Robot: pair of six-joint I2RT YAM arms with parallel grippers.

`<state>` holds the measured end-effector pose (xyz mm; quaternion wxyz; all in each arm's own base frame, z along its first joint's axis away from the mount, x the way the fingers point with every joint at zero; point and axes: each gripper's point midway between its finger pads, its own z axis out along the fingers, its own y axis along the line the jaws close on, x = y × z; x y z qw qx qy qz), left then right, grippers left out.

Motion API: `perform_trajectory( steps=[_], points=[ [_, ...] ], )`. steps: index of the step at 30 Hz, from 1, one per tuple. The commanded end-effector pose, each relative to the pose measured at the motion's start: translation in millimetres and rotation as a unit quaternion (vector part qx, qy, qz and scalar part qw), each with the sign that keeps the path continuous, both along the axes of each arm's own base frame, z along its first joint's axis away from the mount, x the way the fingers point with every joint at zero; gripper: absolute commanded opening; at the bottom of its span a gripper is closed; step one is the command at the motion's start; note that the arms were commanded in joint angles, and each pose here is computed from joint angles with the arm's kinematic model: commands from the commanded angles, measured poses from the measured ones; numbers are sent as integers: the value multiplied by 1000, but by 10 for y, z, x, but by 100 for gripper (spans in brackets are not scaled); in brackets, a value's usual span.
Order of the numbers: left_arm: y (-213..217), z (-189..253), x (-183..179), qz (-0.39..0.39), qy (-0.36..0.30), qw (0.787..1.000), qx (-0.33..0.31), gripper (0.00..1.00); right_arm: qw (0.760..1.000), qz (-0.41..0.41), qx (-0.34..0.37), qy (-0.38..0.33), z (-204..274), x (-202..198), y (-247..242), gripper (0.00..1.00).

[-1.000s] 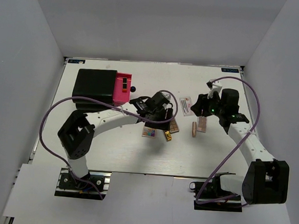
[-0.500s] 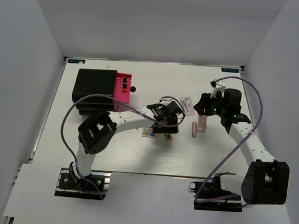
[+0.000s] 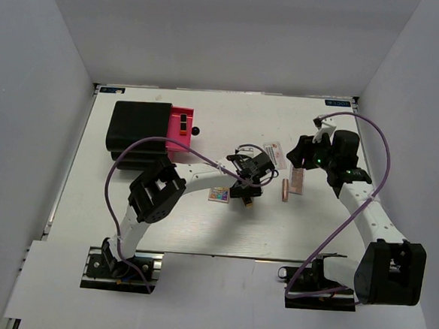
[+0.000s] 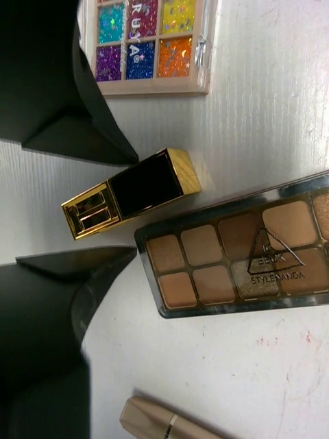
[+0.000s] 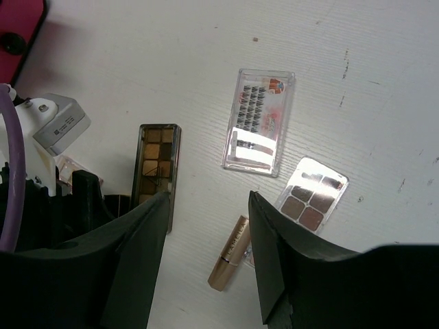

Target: Organize the makeup

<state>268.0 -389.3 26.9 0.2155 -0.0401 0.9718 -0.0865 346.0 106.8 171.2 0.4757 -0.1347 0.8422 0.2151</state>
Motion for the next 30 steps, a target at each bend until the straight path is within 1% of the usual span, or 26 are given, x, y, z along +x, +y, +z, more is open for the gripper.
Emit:
perform_trajectory(
  steps=[1,2,3,5,7,8,9,12,13,14,16,17,18,19,20,21,22,23,24,26,27,29,30],
  points=[
    [47,163,18,11,-18,1000,-2,58,999,4,14,-33,250,41,15,56],
    [47,143,5,10,-15,1000,-1,51,999,5,15,-34,256,36,23,56],
    [47,140,5,10,-15,1000,-1,48,999,2,15,-33,253,41,2,56],
    [39,124,-12,6,-10,1000,-1,40,999,-1,19,-34,269,43,-16,56],
    [38,140,-17,4,-9,1000,-2,34,999,3,20,-34,269,33,2,56],
    [42,146,-25,2,-9,1000,-2,28,999,0,21,-34,278,38,-16,55],
    [42,162,-28,1,-9,1000,-4,25,999,1,22,-34,272,33,-9,56],
    [41,340,-23,-13,-21,1000,-12,17,999,3,24,-35,283,31,-11,56],
    [27,505,-13,-21,-33,999,-25,16,999,1,24,-34,278,35,-24,55],
    [36,600,-9,-29,-42,998,-31,12,999,4,25,-33,273,27,-12,55],
    [24,850,43,-59,-78,994,-43,12,999,4,27,-33,277,23,-13,55],
    [49,1111,48,-68,-102,991,-60,11,999,5,27,-31,261,22,-14,55],
    [108,1232,98,-91,-124,987,-54,11,999,6,28,-31,265,21,-9,55],
    [91,1394,155,-105,-145,981,-73,11,999,9,29,-31,274,17,6,55],
    [173,1619,185,-111,-168,975,-89,11,999,13,31,-30,267,6,16,54],
    [193,1789,238,-135,-196,967,-93,10,999,14,32,-30,270,-1,24,54],
    [255,1913,284,-138,-214,963,-90,9,999,13,32,-30,272,-1,16,54],
    [339,2035,340,-129,-228,961,-83,9,999,14,31,-33,285,-1,15,54],
    [490,2199,478,-117,-245,961,-59,9,999,14,33,-32,281,-9,21,54],
    [677,2282,645,-95,-258,961,-20,9,999,14,33,-32,282,-8,15,54],
    [868,2398,799,-76,-270,960,6,9,999,15,34,-33,290,-11,23,54],
    [1055,2439,956,-57,-272,960,30,9,999,17,36,-31,286,-24,32,54],
    [1221,2503,1080,-37,-274,960,39,9,999,18,37,-31,289,-24,35,54]
  ],
)
